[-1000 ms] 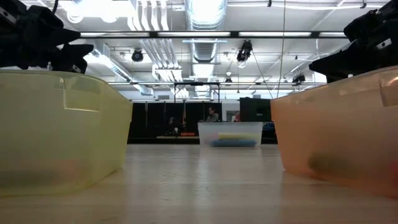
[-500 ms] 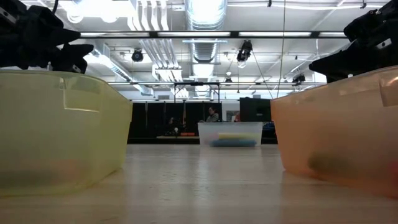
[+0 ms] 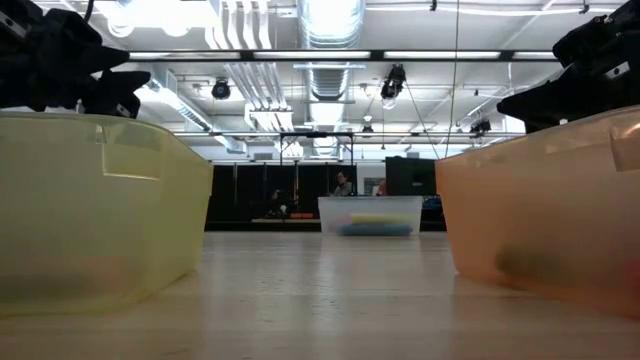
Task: Pick & Place Markers
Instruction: Return to Home Position
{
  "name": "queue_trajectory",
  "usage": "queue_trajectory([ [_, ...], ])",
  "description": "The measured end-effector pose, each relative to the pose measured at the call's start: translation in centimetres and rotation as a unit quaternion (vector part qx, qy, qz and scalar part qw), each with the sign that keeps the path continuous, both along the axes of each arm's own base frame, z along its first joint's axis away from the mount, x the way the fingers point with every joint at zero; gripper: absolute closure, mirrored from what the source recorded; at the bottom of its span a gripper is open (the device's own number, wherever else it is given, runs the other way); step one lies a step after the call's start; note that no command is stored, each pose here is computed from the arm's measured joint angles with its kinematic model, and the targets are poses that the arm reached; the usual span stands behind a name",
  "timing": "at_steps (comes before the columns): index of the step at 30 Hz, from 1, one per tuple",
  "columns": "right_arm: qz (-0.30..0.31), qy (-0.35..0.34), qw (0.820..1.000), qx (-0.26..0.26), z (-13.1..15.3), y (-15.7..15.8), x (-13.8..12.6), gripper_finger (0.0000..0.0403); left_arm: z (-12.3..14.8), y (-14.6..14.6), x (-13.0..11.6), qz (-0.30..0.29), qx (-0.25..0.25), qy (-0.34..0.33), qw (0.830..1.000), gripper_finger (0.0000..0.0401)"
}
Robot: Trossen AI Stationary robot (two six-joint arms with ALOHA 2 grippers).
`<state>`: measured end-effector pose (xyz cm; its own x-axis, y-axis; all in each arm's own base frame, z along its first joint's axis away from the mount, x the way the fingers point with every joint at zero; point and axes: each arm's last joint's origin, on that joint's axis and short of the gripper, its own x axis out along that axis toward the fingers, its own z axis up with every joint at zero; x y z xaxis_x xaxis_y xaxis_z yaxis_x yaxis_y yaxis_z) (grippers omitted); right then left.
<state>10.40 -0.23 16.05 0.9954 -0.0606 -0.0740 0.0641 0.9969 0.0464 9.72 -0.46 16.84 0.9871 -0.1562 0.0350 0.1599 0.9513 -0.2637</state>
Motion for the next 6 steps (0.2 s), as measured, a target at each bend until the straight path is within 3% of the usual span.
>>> queue_trajectory([
  [6,0.000,0.000,1.000,0.000,0.00,-0.01,0.00,0.0346,0.00,0.00,0.00,0.000,0.000,0.000,1.000,0.0257],
])
